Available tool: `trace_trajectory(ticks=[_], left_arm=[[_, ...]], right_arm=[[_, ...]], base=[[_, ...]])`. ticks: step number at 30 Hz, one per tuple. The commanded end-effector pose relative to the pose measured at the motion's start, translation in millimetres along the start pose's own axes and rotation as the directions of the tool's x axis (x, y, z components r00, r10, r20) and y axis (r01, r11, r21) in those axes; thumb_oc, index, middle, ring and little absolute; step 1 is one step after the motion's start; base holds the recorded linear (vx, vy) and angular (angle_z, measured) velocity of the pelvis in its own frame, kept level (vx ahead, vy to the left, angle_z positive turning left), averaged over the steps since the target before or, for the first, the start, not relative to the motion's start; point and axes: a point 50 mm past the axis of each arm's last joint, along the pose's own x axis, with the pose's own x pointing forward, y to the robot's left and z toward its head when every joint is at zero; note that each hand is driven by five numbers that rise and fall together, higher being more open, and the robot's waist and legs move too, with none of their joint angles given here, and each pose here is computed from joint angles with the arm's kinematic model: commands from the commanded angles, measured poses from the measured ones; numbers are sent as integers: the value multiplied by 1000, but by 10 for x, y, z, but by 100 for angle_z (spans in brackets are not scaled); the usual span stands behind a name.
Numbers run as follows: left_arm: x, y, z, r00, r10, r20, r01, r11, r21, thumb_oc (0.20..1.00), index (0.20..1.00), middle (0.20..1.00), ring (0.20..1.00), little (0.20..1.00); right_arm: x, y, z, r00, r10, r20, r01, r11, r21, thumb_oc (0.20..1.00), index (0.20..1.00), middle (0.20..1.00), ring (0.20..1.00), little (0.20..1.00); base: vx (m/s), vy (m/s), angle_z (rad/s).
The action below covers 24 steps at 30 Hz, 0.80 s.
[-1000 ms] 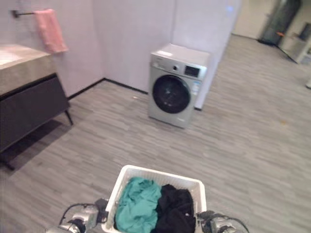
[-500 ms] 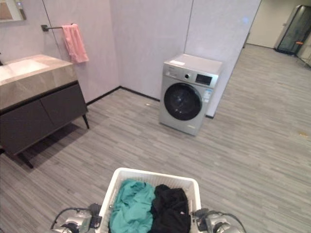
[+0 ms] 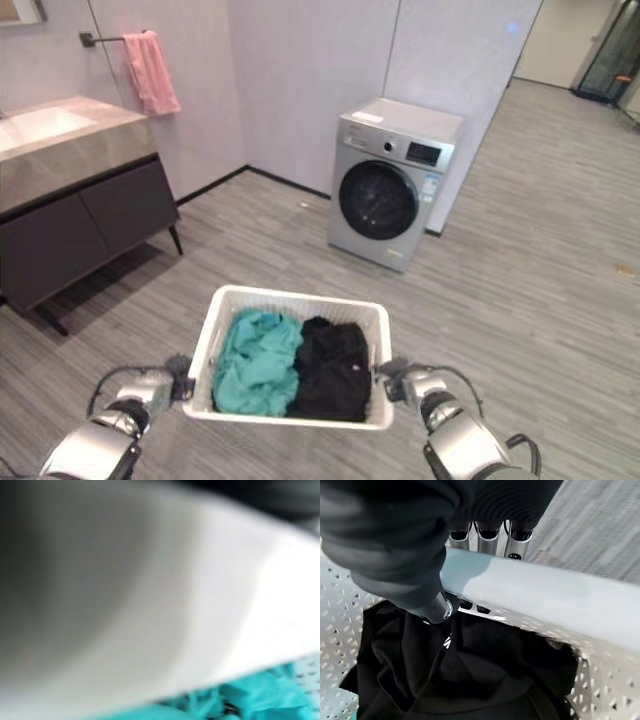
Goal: Grab the laundry basket,head to the washer,open it,put in the laundry and shut it.
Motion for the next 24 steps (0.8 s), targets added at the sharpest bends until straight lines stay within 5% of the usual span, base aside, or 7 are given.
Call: trace_trajectory(ticks=[1,24], left_arm=[[-24,-172,712,984,-19,177,21,1000,-10,200,200,200,200,200],[-251,-217,1619,920,-31,391,1,997,76,200,200,200,200,200]], right_arm=[[-143,218,980,947,128,296,-140,990,22,200,200,200,200,200],[-258,27,1342,933,70,353,-128,981,145,200,200,200,200,200]], base=[[0,0,0],[-7,78,5]])
